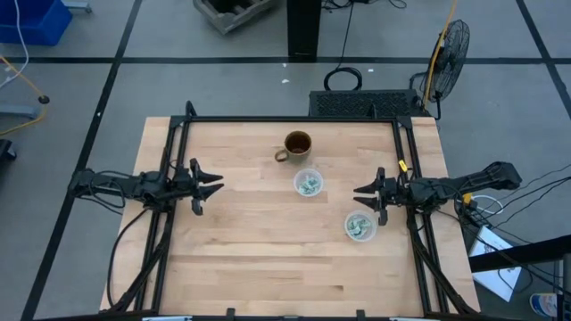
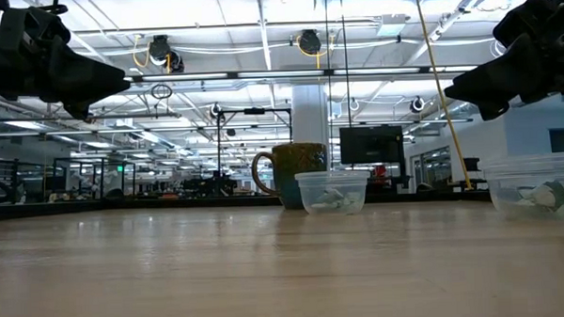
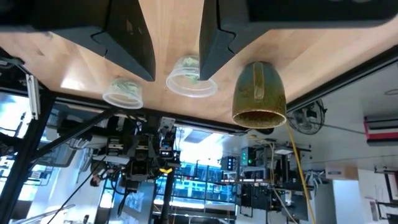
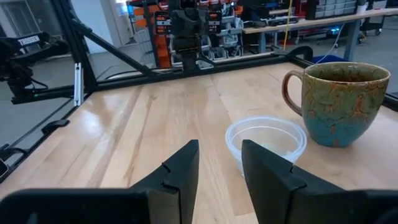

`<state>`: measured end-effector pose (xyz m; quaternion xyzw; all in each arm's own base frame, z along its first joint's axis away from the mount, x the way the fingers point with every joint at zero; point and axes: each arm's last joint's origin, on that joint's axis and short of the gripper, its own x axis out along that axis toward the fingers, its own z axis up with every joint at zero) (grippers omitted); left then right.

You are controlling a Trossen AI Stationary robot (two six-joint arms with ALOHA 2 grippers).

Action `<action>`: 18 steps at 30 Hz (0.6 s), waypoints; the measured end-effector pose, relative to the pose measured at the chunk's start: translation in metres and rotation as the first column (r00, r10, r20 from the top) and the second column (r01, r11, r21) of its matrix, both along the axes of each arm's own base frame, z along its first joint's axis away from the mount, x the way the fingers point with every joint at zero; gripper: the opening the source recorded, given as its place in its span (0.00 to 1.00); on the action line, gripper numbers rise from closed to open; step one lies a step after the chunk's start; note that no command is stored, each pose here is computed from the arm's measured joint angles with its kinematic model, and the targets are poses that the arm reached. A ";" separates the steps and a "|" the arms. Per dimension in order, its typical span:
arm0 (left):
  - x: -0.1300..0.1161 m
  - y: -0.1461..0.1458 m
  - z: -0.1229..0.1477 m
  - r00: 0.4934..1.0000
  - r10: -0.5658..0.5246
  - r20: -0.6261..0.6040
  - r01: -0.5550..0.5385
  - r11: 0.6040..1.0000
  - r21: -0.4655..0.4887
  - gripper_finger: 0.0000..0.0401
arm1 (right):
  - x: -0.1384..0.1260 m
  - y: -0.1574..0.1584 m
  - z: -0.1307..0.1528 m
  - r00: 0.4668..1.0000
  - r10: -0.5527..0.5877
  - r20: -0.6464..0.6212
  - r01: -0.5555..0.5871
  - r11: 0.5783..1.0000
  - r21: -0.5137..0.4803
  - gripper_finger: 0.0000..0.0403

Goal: Pick and place items into bin
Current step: Return to Home Position

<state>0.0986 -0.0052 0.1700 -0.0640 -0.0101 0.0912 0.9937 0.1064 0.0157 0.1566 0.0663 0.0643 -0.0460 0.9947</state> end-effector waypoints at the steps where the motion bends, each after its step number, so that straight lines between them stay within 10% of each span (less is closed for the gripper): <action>1: 0.000 0.000 0.000 1.000 0.000 0.005 0.000 1.000 -0.001 0.32 | 0.000 0.000 0.000 1.000 0.000 0.001 0.000 1.000 0.000 0.28; 18: 0.000 0.000 0.001 1.000 0.002 0.018 -0.001 1.000 -0.005 0.32 | 0.000 0.000 0.000 1.000 -0.001 0.004 0.001 1.000 0.001 0.28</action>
